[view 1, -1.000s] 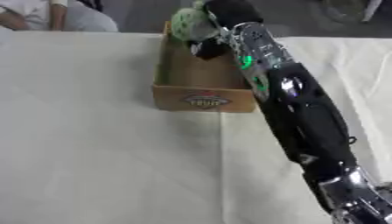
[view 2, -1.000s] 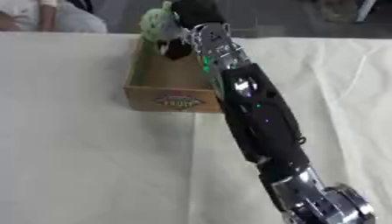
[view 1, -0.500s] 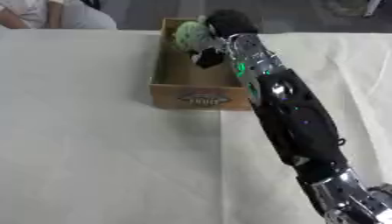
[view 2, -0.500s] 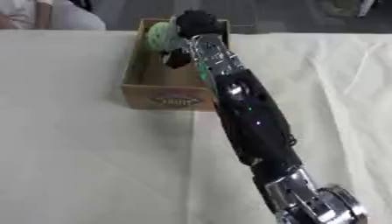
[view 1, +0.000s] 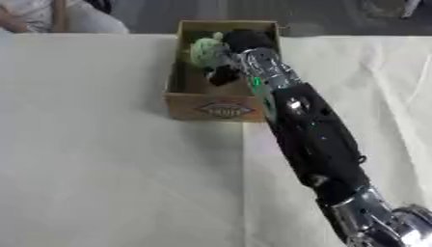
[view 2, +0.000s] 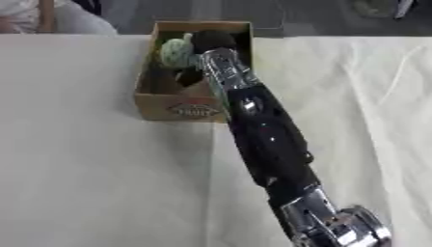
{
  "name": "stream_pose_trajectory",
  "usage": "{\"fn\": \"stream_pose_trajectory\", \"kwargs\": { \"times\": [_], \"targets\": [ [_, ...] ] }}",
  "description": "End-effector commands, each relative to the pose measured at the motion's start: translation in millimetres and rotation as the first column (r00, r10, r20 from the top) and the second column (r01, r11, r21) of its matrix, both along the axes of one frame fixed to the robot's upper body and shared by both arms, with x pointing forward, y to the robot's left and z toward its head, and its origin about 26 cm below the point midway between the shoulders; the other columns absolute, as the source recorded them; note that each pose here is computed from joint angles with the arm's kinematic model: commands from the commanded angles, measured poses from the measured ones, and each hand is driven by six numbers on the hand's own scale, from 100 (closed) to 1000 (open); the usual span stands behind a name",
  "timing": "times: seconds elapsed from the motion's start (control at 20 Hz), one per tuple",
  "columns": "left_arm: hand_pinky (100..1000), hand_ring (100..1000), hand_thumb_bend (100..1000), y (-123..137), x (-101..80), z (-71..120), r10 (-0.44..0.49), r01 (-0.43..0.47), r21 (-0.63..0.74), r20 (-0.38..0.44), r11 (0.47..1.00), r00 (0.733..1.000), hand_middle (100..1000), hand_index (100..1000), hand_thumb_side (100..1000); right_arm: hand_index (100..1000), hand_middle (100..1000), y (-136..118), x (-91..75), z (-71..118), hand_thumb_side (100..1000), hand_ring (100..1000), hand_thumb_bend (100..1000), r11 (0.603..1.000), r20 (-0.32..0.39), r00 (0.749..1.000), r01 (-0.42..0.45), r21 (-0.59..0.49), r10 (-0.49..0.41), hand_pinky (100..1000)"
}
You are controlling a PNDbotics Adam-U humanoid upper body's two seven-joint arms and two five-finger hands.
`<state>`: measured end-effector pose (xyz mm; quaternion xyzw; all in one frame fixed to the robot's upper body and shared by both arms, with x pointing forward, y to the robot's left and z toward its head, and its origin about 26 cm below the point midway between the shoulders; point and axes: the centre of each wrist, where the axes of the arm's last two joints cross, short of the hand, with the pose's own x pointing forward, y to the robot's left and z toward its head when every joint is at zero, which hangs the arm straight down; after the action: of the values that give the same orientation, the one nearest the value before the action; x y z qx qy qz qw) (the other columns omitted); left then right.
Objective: Pick up objects on the table and place them in the box.
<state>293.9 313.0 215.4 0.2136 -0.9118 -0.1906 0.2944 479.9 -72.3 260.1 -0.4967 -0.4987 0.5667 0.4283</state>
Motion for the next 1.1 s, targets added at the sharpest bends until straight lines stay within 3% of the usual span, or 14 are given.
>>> {"fn": "stream_pose_trajectory", "kwargs": {
  "times": [0.05,0.1,0.2,0.25,0.35,0.8,1.1],
  "targets": [
    [580,681,100,0,-1.6,8.6,-0.008,0.007,0.017,0.025,1.000,1.000,612,876,1000,879,681,6,-2.4,16.8,747,894,100,1.000,0.027,1.000,0.003,0.002,-0.003,854],
    [581,681,100,0,-1.7,8.6,-0.008,0.008,0.017,0.025,1.000,1.000,613,876,1000,940,723,5,-2.5,17.4,809,918,114,1.000,0.029,1.000,0.010,0.001,-0.010,862],
    [581,681,100,1,-1.7,8.5,-0.008,0.008,0.016,0.024,1.000,1.000,613,876,1000,948,728,6,-2.9,18.3,815,923,153,1.000,0.034,0.999,0.025,-0.003,-0.024,864],
    [581,681,100,1,-1.8,8.5,-0.008,0.008,0.016,0.023,1.000,1.000,613,876,1000,980,744,6,-3.2,19.2,781,936,338,0.999,0.038,0.999,0.032,-0.004,-0.031,870],
    [581,681,100,1,-1.8,8.4,-0.009,0.008,0.015,0.023,1.000,1.000,613,877,1000,983,736,7,-3.8,21.0,737,935,437,0.999,0.046,0.998,0.043,-0.001,-0.043,872],
    [582,681,100,2,-2.4,7.6,-0.007,0.007,0.012,0.018,1.000,1.000,613,876,1000,994,749,7,-8.5,34.4,685,943,535,0.998,0.096,0.994,0.057,0.030,-0.060,878],
    [583,681,100,3,-2.9,6.8,-0.005,0.005,0.009,0.016,1.000,1.000,614,876,1000,982,725,5,-16.2,52.3,712,940,507,0.999,0.155,0.988,0.021,0.046,-0.028,879]
  ]
}}
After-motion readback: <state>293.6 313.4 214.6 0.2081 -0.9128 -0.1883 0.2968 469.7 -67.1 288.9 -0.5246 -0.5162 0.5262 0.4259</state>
